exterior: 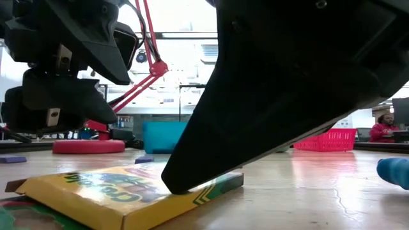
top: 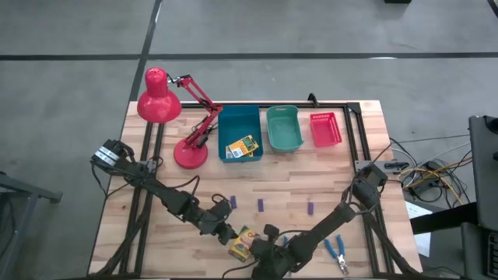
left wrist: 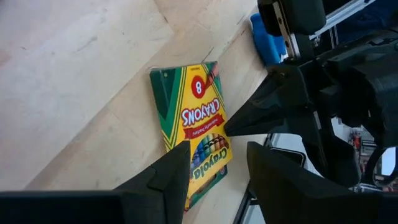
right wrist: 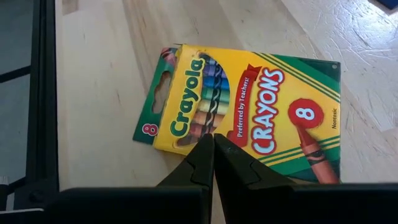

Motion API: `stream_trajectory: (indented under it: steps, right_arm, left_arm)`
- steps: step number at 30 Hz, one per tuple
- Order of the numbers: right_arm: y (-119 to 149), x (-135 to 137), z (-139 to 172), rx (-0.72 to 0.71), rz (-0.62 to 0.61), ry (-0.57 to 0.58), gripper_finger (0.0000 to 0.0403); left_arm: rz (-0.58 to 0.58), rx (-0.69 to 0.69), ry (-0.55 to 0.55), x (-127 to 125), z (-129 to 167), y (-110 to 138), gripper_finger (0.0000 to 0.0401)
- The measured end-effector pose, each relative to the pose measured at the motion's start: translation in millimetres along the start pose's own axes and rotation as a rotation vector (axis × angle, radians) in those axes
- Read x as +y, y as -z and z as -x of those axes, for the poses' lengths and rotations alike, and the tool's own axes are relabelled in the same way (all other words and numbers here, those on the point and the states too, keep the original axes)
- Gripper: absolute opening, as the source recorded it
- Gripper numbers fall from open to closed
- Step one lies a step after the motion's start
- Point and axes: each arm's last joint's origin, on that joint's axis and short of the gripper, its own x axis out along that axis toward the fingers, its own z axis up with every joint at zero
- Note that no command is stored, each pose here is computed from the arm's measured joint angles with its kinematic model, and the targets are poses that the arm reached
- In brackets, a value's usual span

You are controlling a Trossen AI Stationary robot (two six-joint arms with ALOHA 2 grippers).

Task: Pick & Place School Supplies
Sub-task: Put the crayon box into the blue bin

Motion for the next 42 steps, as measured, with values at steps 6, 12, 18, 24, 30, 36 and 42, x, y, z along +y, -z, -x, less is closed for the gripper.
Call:
stream_trajectory:
  steps: [6, 12, 18, 24, 30, 36, 42]
  right_arm:
    - [0.4, -0.2, 0.0, 0.002, 0.003, 0.002, 0.0008]
    - [0.7, -0.4, 0.1, 0.003, 0.004, 0.004, 0.0008]
    - [0.7, -0.5, 0.0, 0.003, 0.004, 0.004, 0.0008]
    - [0.9, -0.7, -0.2, 0.004, 0.009, 0.005, 0.0008]
    - [1.2, -0.9, -0.3, 0.006, 0.014, 0.007, 0.0008]
    - [1.6, -1.2, -0.2, 0.009, 0.018, 0.011, 0.0008]
    - [1.6, -1.4, -0.3, 0.009, 0.018, 0.012, 0.0008]
  left_arm:
    - [0.02, 0.047, -0.03, 10.4, -12.1, 4.9, 0.0163]
    - [0.019, 0.06, -0.002, 12.0, -18.8, 6.5, 0.0163]
    - [0.016, 0.072, -0.028, 18.5, -24.4, 8.5, 0.0163]
    - [0.025, 0.07, -0.032, 22.7, -30.1, 9.2, 0.0163]
    - [0.028, 0.068, -0.03, 22.8, -30.5, 8.0, 0.0163]
    - [0.032, 0.066, -0.023, 22.6, -30.9, 6.9, 0.0163]
    - [0.035, 0.066, 0.003, 20.2, -31.2, 5.9, 0.0163]
